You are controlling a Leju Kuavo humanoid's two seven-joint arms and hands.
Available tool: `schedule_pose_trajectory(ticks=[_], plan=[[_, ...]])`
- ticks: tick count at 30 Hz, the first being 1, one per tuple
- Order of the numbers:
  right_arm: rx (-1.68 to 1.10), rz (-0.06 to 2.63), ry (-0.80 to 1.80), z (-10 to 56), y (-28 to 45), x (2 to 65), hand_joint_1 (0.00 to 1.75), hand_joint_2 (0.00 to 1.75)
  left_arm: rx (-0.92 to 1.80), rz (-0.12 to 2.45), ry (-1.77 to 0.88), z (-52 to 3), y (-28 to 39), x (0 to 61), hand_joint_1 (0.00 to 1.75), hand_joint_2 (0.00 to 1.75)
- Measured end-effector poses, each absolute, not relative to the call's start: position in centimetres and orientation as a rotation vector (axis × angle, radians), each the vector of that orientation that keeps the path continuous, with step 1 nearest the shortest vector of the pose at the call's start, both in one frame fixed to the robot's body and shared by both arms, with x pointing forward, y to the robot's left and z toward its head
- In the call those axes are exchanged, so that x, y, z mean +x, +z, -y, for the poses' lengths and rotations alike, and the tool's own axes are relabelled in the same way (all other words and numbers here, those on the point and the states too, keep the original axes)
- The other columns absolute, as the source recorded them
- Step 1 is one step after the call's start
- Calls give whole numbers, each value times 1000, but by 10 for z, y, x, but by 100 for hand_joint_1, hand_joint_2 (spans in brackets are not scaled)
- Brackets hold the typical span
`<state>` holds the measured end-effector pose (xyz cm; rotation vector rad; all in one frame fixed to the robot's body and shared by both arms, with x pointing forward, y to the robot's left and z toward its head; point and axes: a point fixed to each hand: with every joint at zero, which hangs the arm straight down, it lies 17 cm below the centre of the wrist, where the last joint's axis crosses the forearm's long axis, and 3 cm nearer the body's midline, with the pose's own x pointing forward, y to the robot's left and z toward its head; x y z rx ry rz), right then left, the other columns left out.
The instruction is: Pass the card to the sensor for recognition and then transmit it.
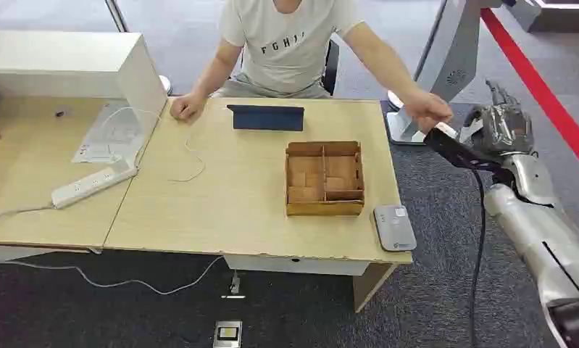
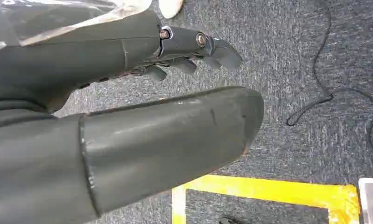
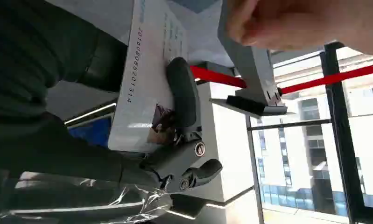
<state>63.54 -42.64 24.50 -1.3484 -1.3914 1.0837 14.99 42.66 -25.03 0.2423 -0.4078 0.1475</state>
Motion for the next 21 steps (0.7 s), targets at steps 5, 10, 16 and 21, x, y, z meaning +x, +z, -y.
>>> schedule_pose_trajectory(ticks=[5, 10, 16, 21], plan=[[-1335, 1401, 1102, 423, 242, 635, 175, 175, 242, 408, 147, -427, -250, 150, 0, 0], [-1303, 1420, 1123, 413, 229, 631, 175, 175, 247, 403, 152, -427, -250, 149, 0, 0], [-1237, 1420, 1159, 397, 187, 616, 175, 175, 250, 400, 154, -428, -251, 149, 0, 0], [-1198, 1382, 1195, 391, 140, 595, 175, 175, 251, 403, 151, -428, -251, 149, 0, 0]])
